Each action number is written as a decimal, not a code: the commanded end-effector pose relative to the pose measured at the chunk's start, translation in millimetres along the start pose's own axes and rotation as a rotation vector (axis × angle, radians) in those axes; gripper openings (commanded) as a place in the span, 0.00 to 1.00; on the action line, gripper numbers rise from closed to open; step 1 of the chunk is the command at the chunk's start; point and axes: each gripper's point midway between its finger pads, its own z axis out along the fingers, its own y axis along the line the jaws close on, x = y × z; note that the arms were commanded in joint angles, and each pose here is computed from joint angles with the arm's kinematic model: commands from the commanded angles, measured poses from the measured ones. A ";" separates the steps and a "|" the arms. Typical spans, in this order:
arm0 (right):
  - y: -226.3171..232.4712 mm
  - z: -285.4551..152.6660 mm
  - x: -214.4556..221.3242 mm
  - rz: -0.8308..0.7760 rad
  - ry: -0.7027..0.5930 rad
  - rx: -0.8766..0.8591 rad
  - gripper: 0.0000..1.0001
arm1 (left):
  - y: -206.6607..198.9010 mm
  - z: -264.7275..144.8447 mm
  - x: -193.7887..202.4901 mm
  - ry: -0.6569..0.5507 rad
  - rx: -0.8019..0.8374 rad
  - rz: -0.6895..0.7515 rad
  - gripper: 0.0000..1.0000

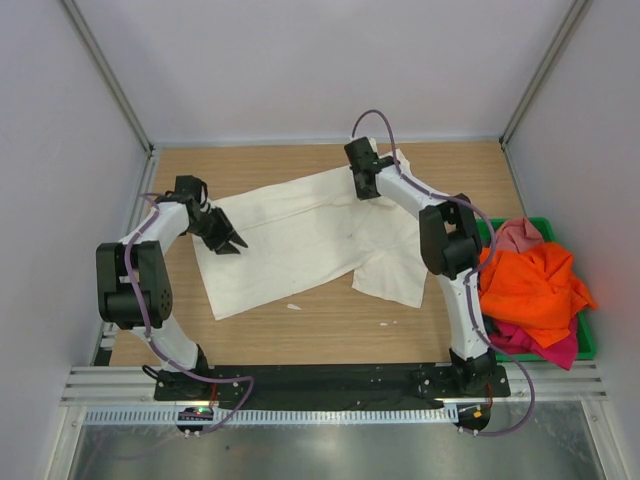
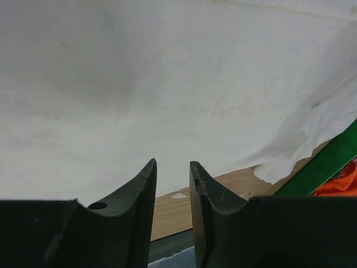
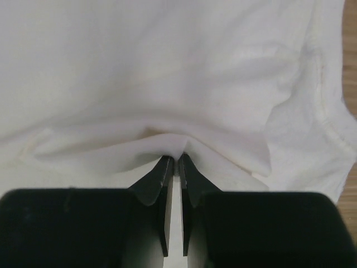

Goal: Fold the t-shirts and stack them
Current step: Fold the tshirt

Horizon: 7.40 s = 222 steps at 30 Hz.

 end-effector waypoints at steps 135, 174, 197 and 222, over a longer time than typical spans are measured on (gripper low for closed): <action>-72.2 9.1 22.6 0.632 0.123 -0.571 0.36 | -290.1 127.8 56.8 0.028 0.731 0.040 0.32; -61.7 11.6 34.1 0.672 0.147 -0.619 0.19 | -249.1 177.3 72.0 -0.023 0.326 0.015 0.38; -100.4 -29.5 6.8 0.690 0.134 -0.527 0.01 | -247.7 147.6 72.8 -0.023 0.280 0.111 0.00; -78.8 -40.5 68.7 0.853 0.316 -0.565 0.01 | -232.0 134.1 72.0 0.064 0.224 0.118 0.00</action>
